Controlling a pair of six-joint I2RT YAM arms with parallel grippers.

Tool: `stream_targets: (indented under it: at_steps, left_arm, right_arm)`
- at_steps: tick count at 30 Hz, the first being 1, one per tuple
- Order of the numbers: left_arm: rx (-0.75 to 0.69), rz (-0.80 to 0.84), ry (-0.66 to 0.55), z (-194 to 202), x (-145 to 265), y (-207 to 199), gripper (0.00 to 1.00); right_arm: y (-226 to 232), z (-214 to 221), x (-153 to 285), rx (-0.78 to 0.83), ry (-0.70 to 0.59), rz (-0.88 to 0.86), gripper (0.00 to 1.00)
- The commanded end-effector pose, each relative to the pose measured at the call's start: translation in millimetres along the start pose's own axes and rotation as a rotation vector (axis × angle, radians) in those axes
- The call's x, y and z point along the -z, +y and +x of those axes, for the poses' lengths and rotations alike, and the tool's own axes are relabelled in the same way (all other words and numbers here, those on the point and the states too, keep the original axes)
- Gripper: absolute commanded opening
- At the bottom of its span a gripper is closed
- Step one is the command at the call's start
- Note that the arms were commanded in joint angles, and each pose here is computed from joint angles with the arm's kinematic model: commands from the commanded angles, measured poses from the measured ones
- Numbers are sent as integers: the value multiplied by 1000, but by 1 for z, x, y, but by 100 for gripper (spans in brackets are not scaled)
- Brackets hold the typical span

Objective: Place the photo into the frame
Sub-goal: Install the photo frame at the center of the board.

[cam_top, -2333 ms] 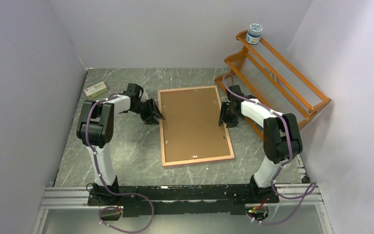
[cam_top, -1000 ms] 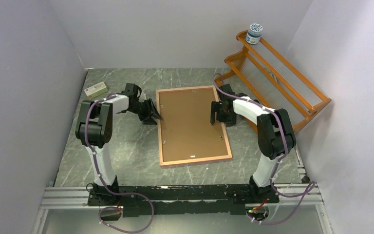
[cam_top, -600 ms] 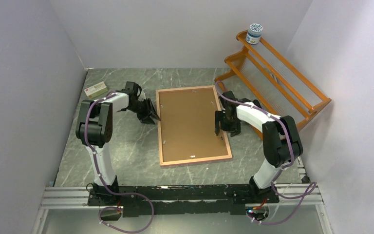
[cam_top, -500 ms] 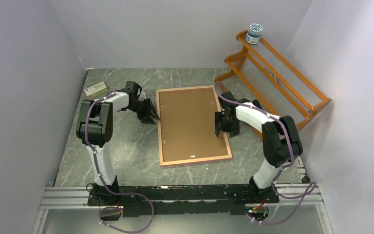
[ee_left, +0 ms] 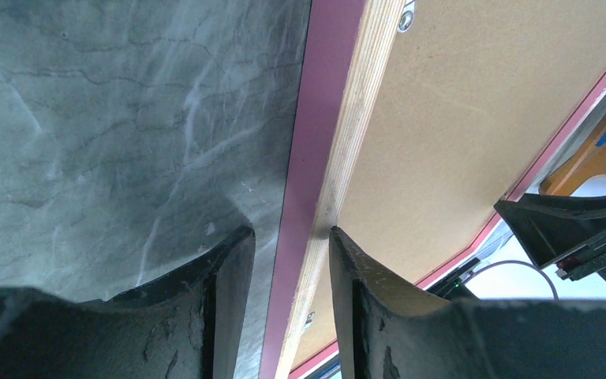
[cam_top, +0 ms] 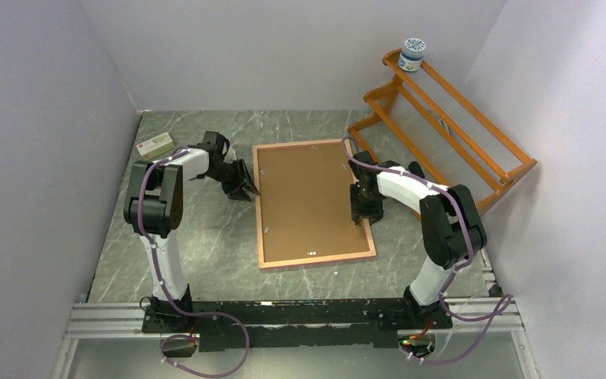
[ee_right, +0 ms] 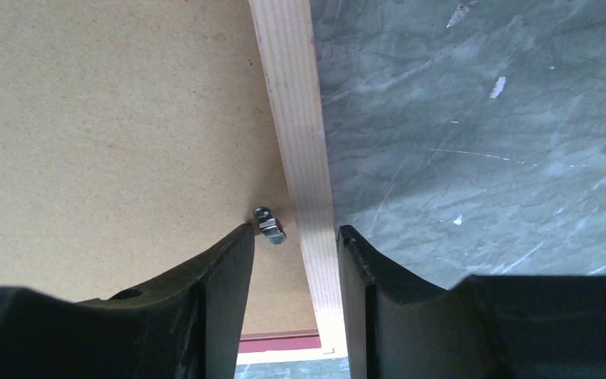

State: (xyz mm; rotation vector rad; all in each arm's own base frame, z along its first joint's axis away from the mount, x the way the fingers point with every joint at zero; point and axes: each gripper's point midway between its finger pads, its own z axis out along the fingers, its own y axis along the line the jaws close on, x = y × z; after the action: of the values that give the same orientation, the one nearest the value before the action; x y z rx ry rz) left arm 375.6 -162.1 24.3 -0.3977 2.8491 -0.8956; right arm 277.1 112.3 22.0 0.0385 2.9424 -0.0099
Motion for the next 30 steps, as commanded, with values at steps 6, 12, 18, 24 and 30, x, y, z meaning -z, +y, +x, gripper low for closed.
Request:
stream_targets:
  at_steps: [6, 12, 18, 24, 30]
  left_arm:
    - [-26, -84, -22, -8, -10, 25, 47]
    - [-25, -85, -23, -8, -10, 25, 46]
    - [-23, -86, -21, -7, -10, 26, 46]
    - [-25, -96, -19, -7, -10, 27, 47]
    - [-27, -99, -16, -7, -9, 28, 48]
  right_arm:
    - [-12, -12, 3, 44, -54, 92, 38]
    - [-13, -21, 5, 37, -89, 105, 27]
    - [-6, -27, 5, 19, -119, 82, 7]
    - [1, -29, 5, 22, -128, 53, 31]
    - [-2, -26, 8, 53, -113, 63, 46]
